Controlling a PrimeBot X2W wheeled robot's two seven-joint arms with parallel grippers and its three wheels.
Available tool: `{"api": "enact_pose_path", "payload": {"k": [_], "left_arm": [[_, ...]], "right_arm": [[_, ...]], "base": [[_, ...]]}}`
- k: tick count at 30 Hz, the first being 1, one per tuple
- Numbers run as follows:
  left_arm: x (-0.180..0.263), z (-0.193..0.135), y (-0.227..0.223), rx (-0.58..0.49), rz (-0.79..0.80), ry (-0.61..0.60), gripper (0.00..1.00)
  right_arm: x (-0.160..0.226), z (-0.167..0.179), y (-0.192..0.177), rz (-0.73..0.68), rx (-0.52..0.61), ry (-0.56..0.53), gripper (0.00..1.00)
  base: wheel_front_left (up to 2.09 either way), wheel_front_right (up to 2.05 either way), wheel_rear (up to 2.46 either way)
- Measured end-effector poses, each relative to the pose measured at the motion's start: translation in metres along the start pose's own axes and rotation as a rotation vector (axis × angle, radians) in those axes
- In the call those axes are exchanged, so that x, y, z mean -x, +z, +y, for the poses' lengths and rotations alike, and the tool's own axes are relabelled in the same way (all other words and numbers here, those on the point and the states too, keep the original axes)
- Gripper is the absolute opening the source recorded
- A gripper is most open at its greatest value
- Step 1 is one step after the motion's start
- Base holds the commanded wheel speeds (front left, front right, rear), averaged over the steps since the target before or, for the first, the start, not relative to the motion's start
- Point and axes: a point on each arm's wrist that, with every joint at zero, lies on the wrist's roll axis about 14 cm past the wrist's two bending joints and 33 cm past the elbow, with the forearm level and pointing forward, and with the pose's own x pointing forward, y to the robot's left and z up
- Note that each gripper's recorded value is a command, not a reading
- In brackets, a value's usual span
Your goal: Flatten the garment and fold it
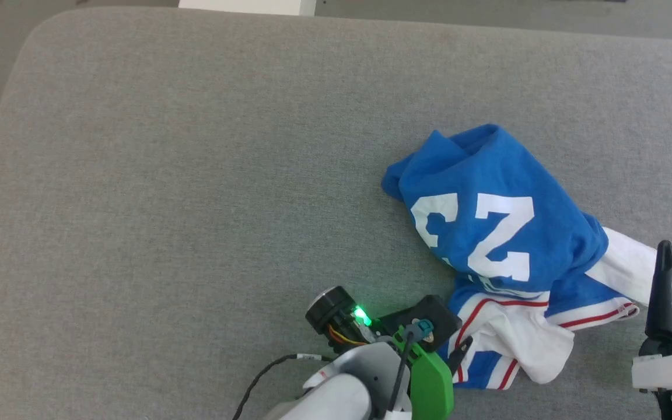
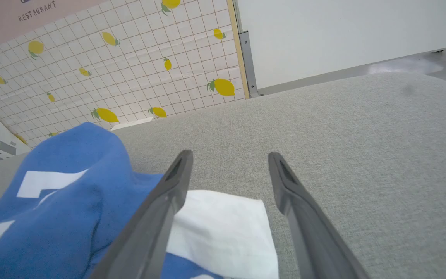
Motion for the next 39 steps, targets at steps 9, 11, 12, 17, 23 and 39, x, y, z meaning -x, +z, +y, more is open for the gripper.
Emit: {"api": "enact_pose_path", "payload": {"k": [9, 11, 12, 17, 23, 39], "left_arm": [[-0.014, -0.006, -0.007, 0.019, 0.008, -0.035, 0.00], [-0.013, -0.003, -0.001, 0.050, -0.020, -0.020, 0.00], [-0.012, 0.000, 0.003, 0.069, -0.041, -0.005, 0.00], [0.003, 0.029, 0.046, 0.180, -0.201, 0.083, 0.00], [0.054, 0.087, 0.046, 0.380, -0.308, 0.288, 0.00], [0.124, 0.126, -0.065, 0.650, -0.228, 0.610, 1.00]], "right_arm": [[0.001, -0.009, 0.002, -0.005, 0.007, -0.027, 1.00], [0.001, -0.010, 0.003, -0.007, 0.007, -0.030, 1.00], [0.002, -0.010, 0.003, -0.008, 0.006, -0.031, 1.00], [0.003, -0.008, 0.009, -0.024, 0.002, -0.025, 1.00], [0.003, -0.005, 0.012, -0.031, 0.000, -0.013, 1.00], [0.002, 0.015, 0.013, -0.010, -0.002, 0.048, 1.00]], "base": [[0.00, 0.00, 0.00], [0.00, 0.00, 0.00], [0.00, 0.00, 0.00], [0.00, 0.00, 0.00], [0.00, 0.00, 0.00], [0.00, 0.00, 0.00]]}}
